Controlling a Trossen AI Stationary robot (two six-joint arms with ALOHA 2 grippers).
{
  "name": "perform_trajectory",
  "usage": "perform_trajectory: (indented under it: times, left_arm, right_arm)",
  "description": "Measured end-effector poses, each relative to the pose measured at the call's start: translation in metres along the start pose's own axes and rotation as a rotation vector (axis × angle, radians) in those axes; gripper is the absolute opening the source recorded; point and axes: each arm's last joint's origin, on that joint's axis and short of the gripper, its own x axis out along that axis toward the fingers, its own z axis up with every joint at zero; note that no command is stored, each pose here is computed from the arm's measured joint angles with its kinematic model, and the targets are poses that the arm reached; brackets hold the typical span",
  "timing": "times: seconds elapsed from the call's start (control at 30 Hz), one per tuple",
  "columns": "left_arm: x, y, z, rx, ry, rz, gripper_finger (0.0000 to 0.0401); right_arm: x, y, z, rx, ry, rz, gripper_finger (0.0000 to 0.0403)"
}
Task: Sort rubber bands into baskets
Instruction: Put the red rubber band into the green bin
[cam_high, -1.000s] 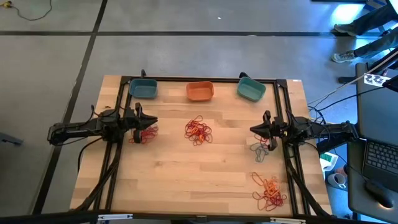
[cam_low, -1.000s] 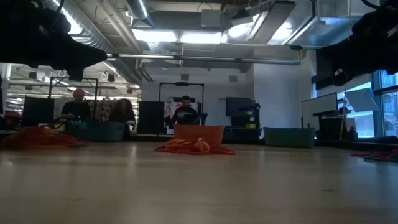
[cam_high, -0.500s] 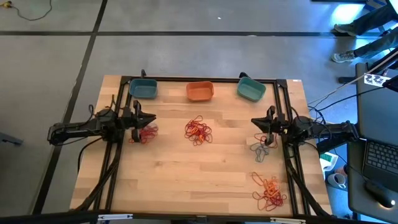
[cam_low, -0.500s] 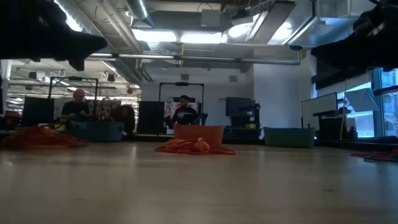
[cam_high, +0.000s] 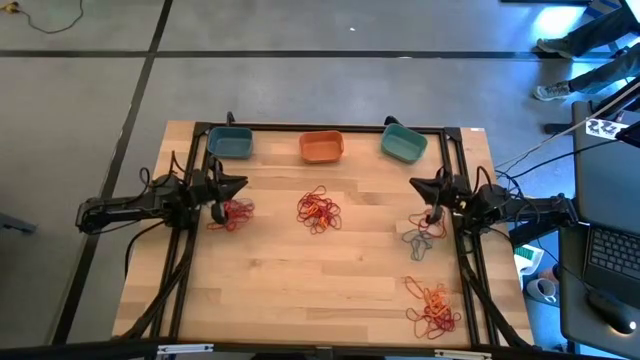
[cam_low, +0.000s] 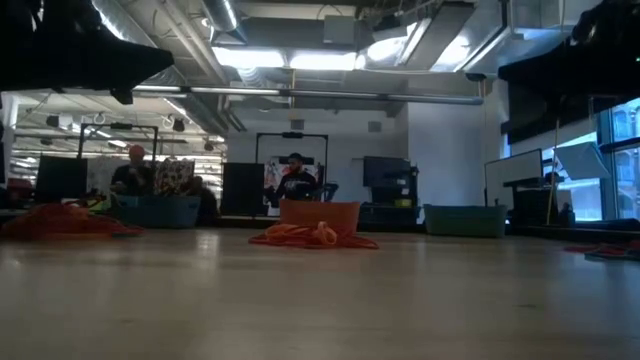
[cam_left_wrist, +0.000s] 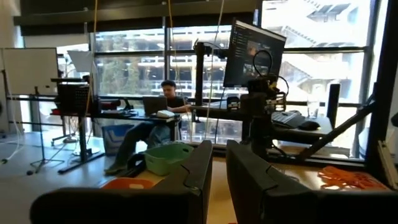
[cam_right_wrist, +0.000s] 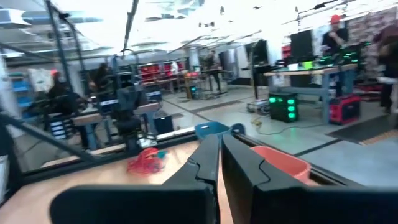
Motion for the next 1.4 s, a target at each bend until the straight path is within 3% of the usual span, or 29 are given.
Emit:
perform_trajectory:
  times: [0.3, 0.47, 0.93, 1.17, 1.4]
  left_arm:
    - [0.001, 0.003, -0.001, 0.025, 0.016, 0.091, 0.0045]
    - [0.002, 0.002, -0.003, 0.023, 0.037, 0.096, 0.0045]
    - [0.002, 0.002, -0.004, 0.017, 0.043, 0.095, 0.0045]
    - [0.002, 0.002, -0.004, -0.005, 0.042, 0.096, 0.0045]
    - [0.004, 0.002, -0.007, -0.007, 0.070, 0.096, 0.0045]
  right_arm:
    - [0.004, -0.005, -0.001, -0.015, 0.010, -0.051, 0.0023]
    - [0.020, -0.007, 0.005, 0.005, -0.032, 0.002, 0.0023]
    - [0.109, 0.001, 0.031, -0.083, 0.287, 0.035, 0.0023]
    - [0.153, 0.006, 0.024, -0.165, 0.460, 0.033, 0.0023]
    - [0.178, 0.007, -0.004, -0.193, 0.585, 0.028, 0.0023]
